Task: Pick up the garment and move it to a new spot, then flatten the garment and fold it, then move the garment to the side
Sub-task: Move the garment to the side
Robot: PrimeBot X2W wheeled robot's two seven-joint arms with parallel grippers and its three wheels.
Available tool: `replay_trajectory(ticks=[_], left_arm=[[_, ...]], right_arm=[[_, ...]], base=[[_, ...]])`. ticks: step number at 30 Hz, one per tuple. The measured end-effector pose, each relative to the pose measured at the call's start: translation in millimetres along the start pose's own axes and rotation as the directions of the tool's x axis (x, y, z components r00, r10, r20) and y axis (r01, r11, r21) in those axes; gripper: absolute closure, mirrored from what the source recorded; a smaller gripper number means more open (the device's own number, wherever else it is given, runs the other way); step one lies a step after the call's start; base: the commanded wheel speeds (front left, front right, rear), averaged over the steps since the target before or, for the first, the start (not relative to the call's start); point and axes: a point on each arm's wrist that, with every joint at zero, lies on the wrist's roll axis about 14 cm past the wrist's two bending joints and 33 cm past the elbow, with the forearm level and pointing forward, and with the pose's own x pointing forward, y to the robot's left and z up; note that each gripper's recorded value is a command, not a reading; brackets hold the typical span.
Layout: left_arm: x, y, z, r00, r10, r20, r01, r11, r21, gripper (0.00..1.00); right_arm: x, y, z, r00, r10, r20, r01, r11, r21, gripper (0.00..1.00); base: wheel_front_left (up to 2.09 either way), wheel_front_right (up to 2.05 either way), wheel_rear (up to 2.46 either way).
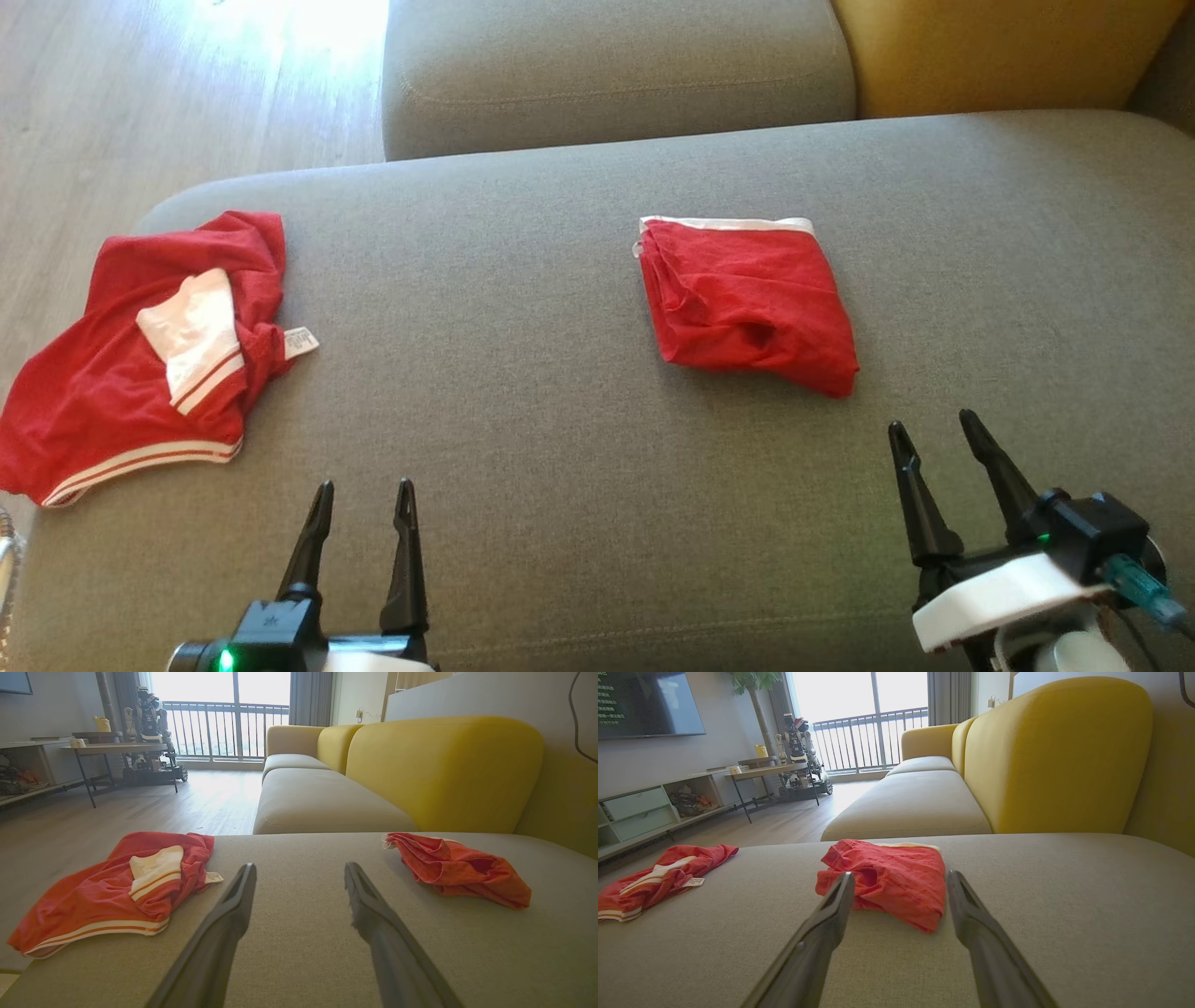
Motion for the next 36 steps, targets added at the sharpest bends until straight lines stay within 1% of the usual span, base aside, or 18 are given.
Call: replay_trajectory(ticks=[8, 12, 15, 17, 19, 22, 25, 26, 27, 29, 32, 36], left_arm=[[1, 7, -1, 1.000, 0.018, -0.003, -0.018, 1.000, 0.006, 0.00], [3, 9, -4, 1.000, 0.024, -0.015, -0.024, 1.000, 0.008, 0.00], [4, 8, -9, 0.999, 0.022, -0.030, -0.022, 1.000, 0.007, 0.00], [5, 8, -9, 0.999, 0.018, -0.030, -0.018, 1.000, 0.005, 0.00], [7, 6, -8, 1.000, 0.012, -0.025, -0.012, 1.000, 0.002, 0.00], [7, 3, -10, 0.999, 0.008, -0.032, -0.008, 1.000, -0.003, 0.00], [11, 3, -13, 0.999, 0.003, -0.043, -0.003, 1.000, -0.007, 0.00], [13, 2, -14, 0.999, 0.001, -0.043, -0.002, 1.000, -0.008, 0.00], [16, 2, -14, 0.999, -0.001, -0.042, 0.001, 1.000, -0.008, 0.00], [19, 5, -15, 0.999, 0.009, -0.047, -0.009, 1.000, -0.005, 0.00], [23, 9, -22, 0.997, 0.023, -0.068, -0.023, 1.000, -0.001, 0.00], [31, 12, -26, 0.997, 0.030, -0.077, -0.030, 1.000, 0.002, 0.00]], right_arm=[[-2, 2, -12, 0.999, 0.000, -0.035, 0.001, 0.999, 0.036, 0.00], [-6, 11, -39, 0.993, 0.021, -0.120, -0.014, 0.998, 0.059, 0.00], [6, 15, -49, 0.989, 0.024, -0.149, -0.004, 0.991, 0.134, 0.00], [23, 17, -52, 0.987, 0.017, -0.158, 0.017, 0.977, 0.214, 0.00], [41, 18, -53, 0.986, 0.012, -0.168, 0.034, 0.963, 0.266, 0.00], [68, 16, -54, 0.982, -0.008, -0.187, 0.070, 0.942, 0.327, 0.00], [96, 9, -56, 0.974, -0.035, -0.223, 0.114, 0.929, 0.353, 0.00], [105, 7, -58, 0.968, -0.041, -0.246, 0.133, 0.919, 0.370, 0.00], [112, 7, -62, 0.961, -0.040, -0.274, 0.149, 0.909, 0.389, 0.00], [126, 7, -69, 0.943, -0.037, -0.331, 0.190, 0.876, 0.443, 0.00], [140, -1, -84, 0.911, -0.038, -0.411, 0.255, 0.834, 0.489, 0.00], [150, -19, -106, 0.862, -0.053, -0.504, 0.320, 0.829, 0.458, 0.00]], base=[[0.00, 0.00, 0.00], [0.00, 0.00, 0.00], [0.00, 0.00, 0.00], [0.00, 0.00, 0.00], [0.00, 0.00, 0.00], [0.00, 0.00, 0.00], [0.00, 0.00, 0.00], [0.00, 0.00, 0.00], [0.00, 0.00, 0.00], [0.00, 0.00, 0.00], [0.00, 0.00, 0.00], [0.00, 0.00, 0.00]])
